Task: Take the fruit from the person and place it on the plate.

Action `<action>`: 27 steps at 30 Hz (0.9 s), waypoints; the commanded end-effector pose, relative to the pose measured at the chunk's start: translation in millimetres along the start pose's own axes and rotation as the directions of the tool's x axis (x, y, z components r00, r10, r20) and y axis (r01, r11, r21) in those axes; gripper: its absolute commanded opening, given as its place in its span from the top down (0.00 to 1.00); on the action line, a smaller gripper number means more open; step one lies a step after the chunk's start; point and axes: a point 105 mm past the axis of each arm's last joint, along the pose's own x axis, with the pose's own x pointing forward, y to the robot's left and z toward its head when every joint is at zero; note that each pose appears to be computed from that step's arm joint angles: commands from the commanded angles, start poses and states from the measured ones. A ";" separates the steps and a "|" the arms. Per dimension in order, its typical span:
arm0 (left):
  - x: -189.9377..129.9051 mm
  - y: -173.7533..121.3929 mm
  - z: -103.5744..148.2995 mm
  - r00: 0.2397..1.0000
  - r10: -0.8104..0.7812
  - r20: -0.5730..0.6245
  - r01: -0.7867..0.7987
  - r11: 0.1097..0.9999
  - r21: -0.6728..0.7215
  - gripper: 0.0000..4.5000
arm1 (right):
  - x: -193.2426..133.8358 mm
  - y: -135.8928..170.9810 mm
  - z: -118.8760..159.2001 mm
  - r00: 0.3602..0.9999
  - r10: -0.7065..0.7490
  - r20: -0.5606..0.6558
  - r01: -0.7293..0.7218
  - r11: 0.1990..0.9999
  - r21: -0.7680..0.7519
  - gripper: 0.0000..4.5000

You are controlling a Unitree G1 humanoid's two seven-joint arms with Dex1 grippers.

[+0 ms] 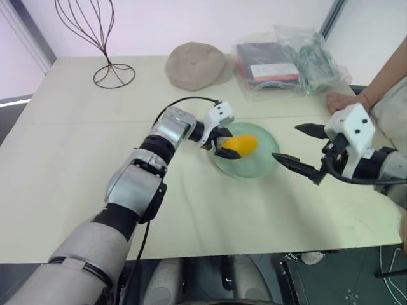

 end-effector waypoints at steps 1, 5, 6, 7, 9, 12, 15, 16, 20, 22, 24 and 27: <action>-1.0 0.2 9.6 1.000 -0.001 0.020 0.001 0.999 0.038 0.01 | -5.3 -0.1 10.6 0.999 -0.021 0.035 0.022 0.999 -0.034 0.00; -7.5 11.1 35.7 0.988 0.083 0.131 -0.089 0.995 0.037 0.01 | -5.0 0.2 10.4 0.999 -0.021 0.034 0.022 0.999 -0.032 0.00; -11.2 14.7 46.7 0.979 0.110 0.173 -0.117 0.993 0.028 0.01 | -5.1 0.1 10.5 0.999 -0.021 0.034 0.022 0.999 -0.033 0.00; -18.6 19.6 62.8 0.962 0.143 0.231 -0.149 0.989 0.008 0.01 | -5.0 0.1 10.7 0.999 -0.019 0.034 0.020 0.999 -0.033 0.00; -34.8 26.0 88.9 0.929 0.180 0.324 -0.187 0.982 -0.010 0.01 | -4.5 0.2 11.1 0.999 -0.017 0.034 0.018 0.999 -0.035 0.00; -56.6 30.9 109.4 0.897 0.199 0.395 -0.213 0.977 -0.010 0.01 | -3.8 0.4 11.4 0.999 -0.012 0.033 0.013 0.999 -0.038 0.00; -79.5 34.1 115.0 0.886 0.202 0.417 -0.228 0.974 0.012 0.01 | -3.6 0.6 8.3 1.000 -0.004 0.018 0.004 0.999 -0.041 0.00; -86.5 35.0 114.7 0.886 0.204 0.417 -0.233 0.972 0.020 0.01 | -3.5 1.0 7.1 1.000 0.000 0.011 0.001 0.999 -0.043 0.00; -137.0 42.8 93.0 0.883 0.267 0.386 -0.298 0.954 0.019 0.01 | -4.3 1.3 -1.2 1.000 0.005 -0.026 -0.007 0.998 -0.054 0.00; -157.8 42.5 79.0 0.880 0.301 0.366 -0.323 0.946 -0.001 0.01 | -4.9 1.6 -3.3 0.999 0.006 -0.034 -0.008 0.998 -0.058 0.00; -174.1 35.9 59.8 0.891 0.316 0.327 -0.340 0.940 0.016 0.01 | -6.2 1.5 -6.3 0.999 0.007 -0.042 -0.009 0.998 -0.054 0.00; -190.7 18.5 27.6 0.911 0.328 0.250 -0.353 0.934 0.059 0.01 | -7.4 1.7 -11.1 0.998 0.012 -0.060 -0.015 0.998 -0.054 0.00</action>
